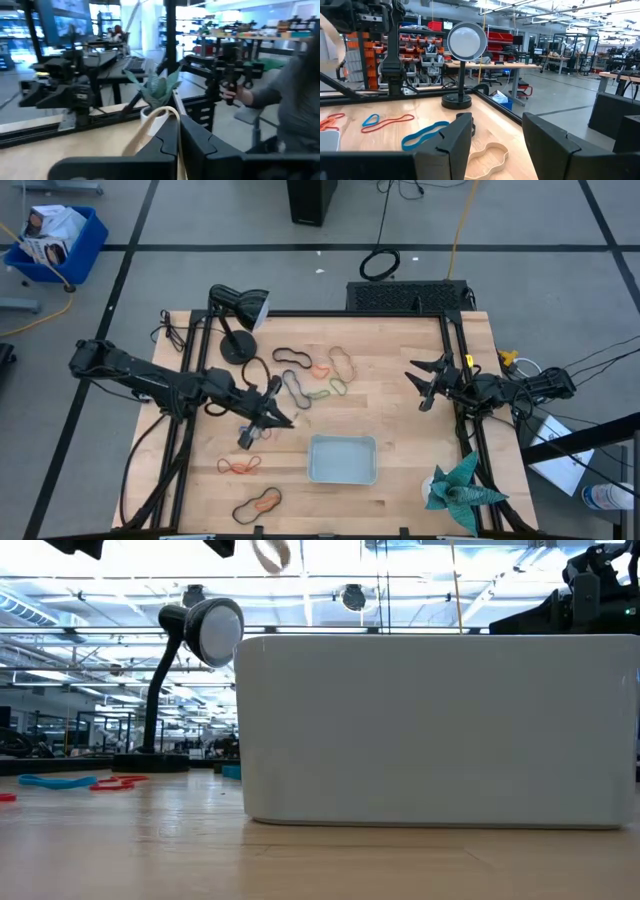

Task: Pick and place rubber bands into bin
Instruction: Put the bottom brown rubber band into the gray bin

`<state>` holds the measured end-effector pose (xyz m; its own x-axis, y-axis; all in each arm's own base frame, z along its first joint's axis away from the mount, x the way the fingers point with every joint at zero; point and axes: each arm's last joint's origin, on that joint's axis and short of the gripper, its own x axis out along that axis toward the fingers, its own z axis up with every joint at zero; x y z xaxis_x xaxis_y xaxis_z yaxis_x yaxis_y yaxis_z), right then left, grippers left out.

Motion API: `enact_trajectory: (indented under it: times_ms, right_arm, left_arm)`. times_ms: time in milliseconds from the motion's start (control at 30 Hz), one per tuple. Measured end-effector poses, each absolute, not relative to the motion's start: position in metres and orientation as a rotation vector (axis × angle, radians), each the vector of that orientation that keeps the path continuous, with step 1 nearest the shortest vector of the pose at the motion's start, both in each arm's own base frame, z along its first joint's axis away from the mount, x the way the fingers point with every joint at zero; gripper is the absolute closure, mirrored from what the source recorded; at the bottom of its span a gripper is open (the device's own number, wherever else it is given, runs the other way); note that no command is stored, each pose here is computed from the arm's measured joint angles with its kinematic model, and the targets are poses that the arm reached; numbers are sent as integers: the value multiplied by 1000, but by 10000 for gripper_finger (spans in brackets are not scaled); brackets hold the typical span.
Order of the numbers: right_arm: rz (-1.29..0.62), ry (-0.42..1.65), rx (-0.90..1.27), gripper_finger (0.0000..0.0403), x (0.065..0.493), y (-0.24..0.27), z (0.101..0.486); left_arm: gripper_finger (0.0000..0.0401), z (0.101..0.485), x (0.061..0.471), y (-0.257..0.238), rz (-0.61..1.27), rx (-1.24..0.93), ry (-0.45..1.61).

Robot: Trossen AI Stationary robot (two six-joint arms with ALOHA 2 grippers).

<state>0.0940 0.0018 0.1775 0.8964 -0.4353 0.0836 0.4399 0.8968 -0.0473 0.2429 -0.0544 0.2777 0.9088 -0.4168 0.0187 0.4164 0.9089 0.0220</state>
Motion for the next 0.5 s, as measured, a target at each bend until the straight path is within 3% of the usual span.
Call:
enact_trajectory:
  times_ms: [267, 500]
  right_arm:
    - [-453, -75, -64, 234, 94, 2, 178]
    - [-453, -82, -41, 234, 94, 2, 178]
  left_arm:
    - [391, 282, 265, -59, -405, 18, 92]
    - [395, 296, 305, -70, -351, 110, 404]
